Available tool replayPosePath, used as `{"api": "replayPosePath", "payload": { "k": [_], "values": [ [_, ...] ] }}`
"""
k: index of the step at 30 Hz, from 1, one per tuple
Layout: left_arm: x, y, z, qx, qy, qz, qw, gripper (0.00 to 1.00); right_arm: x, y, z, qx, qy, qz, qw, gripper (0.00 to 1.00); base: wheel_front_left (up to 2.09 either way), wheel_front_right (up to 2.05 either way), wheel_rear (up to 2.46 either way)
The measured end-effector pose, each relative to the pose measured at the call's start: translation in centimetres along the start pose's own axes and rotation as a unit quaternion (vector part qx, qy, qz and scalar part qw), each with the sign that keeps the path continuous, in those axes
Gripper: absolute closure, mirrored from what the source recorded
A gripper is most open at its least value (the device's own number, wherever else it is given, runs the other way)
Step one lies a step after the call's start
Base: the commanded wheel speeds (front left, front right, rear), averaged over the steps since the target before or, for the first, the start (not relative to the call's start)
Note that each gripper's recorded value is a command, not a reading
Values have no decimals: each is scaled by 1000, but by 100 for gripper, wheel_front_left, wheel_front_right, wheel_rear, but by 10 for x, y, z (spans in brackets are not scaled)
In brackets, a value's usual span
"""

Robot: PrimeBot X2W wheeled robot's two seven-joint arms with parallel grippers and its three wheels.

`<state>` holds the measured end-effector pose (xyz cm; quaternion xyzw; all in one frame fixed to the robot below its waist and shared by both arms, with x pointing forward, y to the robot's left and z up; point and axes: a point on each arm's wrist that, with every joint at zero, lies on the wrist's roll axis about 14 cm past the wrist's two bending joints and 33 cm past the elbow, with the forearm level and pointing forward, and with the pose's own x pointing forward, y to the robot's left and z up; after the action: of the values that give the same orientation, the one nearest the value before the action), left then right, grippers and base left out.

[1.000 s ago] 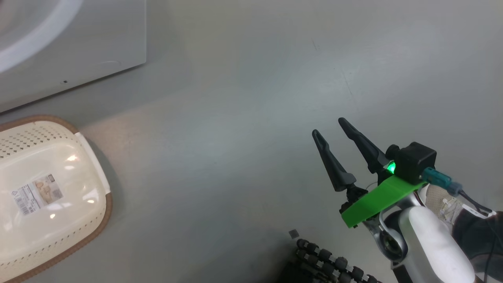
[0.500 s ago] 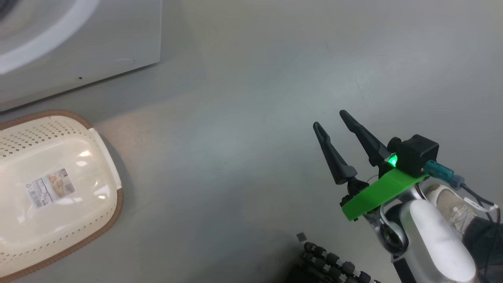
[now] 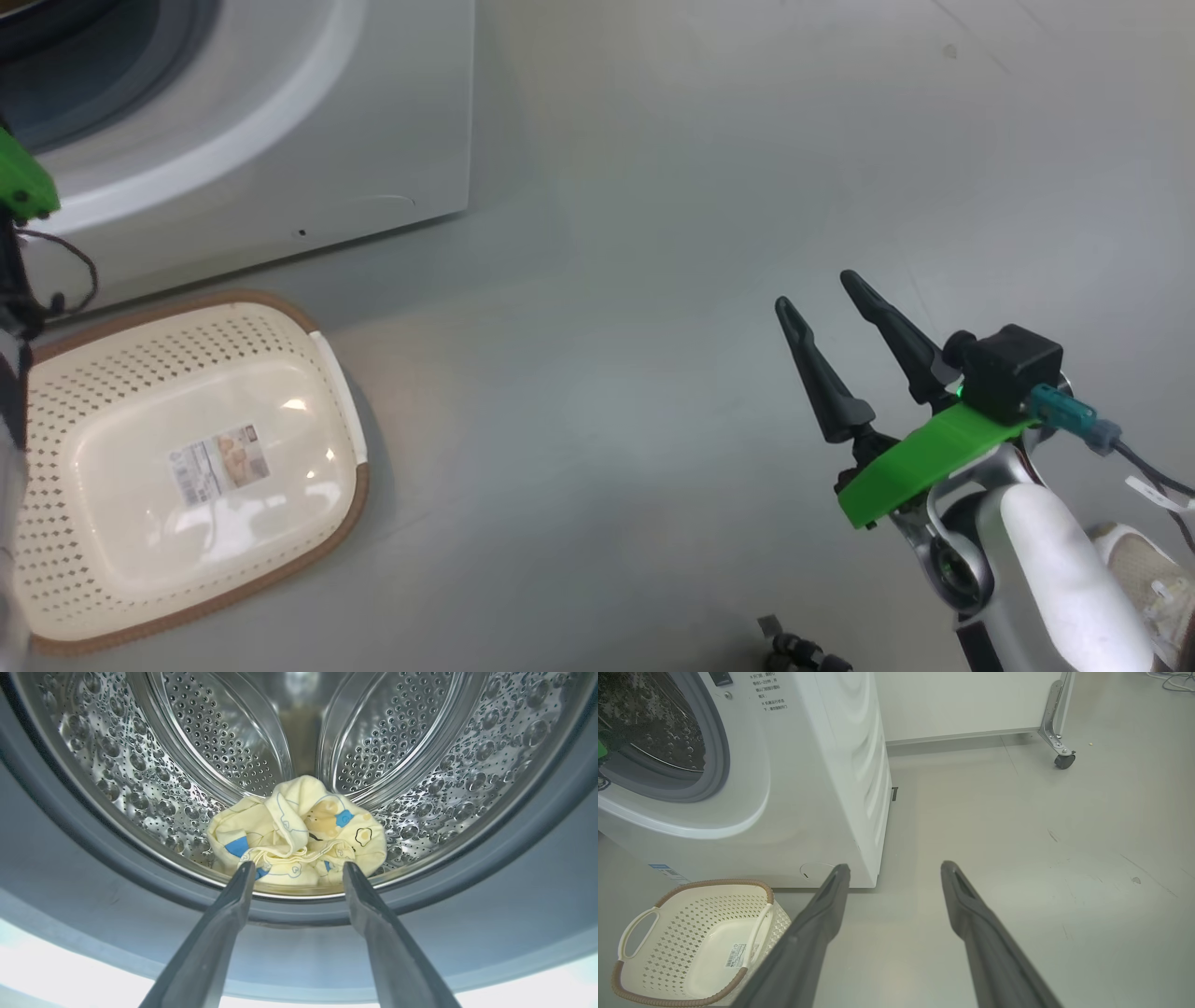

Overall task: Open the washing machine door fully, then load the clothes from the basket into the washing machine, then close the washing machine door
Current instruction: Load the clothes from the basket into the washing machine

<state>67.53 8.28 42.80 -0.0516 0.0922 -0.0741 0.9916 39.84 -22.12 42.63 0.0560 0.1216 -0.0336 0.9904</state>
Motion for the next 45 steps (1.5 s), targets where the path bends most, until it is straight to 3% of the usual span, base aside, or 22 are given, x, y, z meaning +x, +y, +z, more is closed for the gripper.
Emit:
{"api": "replayPosePath", "payload": {
  "k": [12,27,45],
  "values": [
    [-87,-7,9,1,-52,-10,999,0,-5,9,24,-8,-23,13,1000,0,0,0,0],
    [-221,26,14,11,-83,47,995,0,-32,26,43,-22,-36,39,998,0,0,0,0],
    [-310,55,29,6,-104,106,989,0,-52,44,62,-41,-58,70,995,0,0,0,0]
  ]
}}
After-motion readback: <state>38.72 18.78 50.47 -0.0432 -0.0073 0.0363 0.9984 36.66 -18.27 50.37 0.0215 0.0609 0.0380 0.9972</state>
